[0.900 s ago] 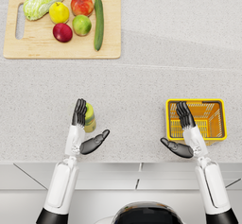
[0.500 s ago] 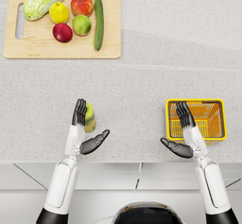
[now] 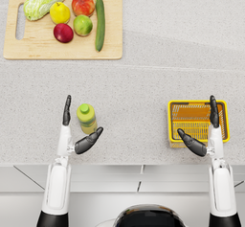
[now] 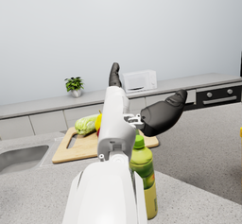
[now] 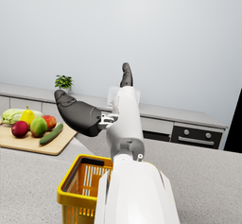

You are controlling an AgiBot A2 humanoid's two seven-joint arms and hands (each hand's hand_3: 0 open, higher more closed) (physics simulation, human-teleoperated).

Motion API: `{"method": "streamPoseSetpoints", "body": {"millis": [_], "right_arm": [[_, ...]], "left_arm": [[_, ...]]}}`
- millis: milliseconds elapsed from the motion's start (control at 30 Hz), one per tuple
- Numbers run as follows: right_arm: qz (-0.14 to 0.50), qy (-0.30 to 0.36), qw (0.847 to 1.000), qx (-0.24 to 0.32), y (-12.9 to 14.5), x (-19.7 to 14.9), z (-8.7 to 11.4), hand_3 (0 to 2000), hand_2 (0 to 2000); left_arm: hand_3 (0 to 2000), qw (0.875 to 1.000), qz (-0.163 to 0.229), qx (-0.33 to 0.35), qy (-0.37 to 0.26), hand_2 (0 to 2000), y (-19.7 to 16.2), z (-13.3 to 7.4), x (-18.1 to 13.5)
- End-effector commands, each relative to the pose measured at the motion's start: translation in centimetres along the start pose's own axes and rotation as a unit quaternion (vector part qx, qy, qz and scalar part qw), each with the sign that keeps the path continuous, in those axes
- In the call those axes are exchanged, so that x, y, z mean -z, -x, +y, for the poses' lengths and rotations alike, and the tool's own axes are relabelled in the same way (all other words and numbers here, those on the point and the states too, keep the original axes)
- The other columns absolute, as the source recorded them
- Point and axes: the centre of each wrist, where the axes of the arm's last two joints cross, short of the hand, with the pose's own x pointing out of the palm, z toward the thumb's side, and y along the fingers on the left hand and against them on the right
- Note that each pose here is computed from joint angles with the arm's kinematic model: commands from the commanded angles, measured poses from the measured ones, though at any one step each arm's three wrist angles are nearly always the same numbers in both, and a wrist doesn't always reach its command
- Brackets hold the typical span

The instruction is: Pick up the green tea and place it into the yellow basket

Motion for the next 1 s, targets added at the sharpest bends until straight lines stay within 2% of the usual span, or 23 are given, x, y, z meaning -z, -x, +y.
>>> {"method": "streamPoseSetpoints", "body": {"millis": [33, 167, 367, 700, 767, 800, 833, 967, 1000], "right_arm": [[0.018, 0.036, 0.999, 0.033, 1.7, -1.8, -0.3, 0, 0], [0.025, 0.043, 0.998, 0.027, 1.2, -2.1, -0.1, 0, 0], [0.017, 0.039, 0.999, 0.009, 0.0, -2.0, 0.4, 0, 0], [0.009, 0.032, 0.999, 0.008, -0.4, -1.7, 0.7, 0, 0], [0.006, 0.037, 0.999, 0.004, -0.7, -1.9, 0.6, 0, 0], [0.005, 0.039, 0.999, 0.003, -0.8, -2.0, 0.5, 0, 0], [0.004, 0.039, 0.999, 0.004, -0.8, -2.0, 0.5, 0, 0], [-0.002, 0.033, 0.999, -0.002, -1.2, -1.7, 0.6, 0, 0], [-0.003, 0.029, 1.000, -0.004, -1.4, -1.5, 0.6, 0, 0]], "left_arm": [[0, 0.999, 0.002, -0.005, 0.047, 0, 0.1, 0.3, 2.6], [0, 0.994, 0.004, -0.001, 0.113, 0, -0.5, 0.7, 6.3], [0, 0.979, -0.005, -0.007, 0.205, 0, -1.0, 1.5, 11.2], [0, 0.956, -0.019, -0.019, 0.292, 0, -1.5, 1.5, 15.5], [0, 0.957, -0.019, -0.012, 0.289, 0, -2.0, 1.6, 15.3], [327, 0.958, -0.021, -0.014, 0.285, 1361, -1.9, 1.7, 15.2], [653, 0.961, -0.024, -0.015, 0.274, 2000, -1.9, 1.8, 14.7], [1960, 0.966, -0.027, -0.015, 0.257, 2000, -2.1, 1.9, 13.9], [2000, 0.967, -0.027, -0.020, 0.253, 2000, -2.1, 2.0, 13.7]]}}
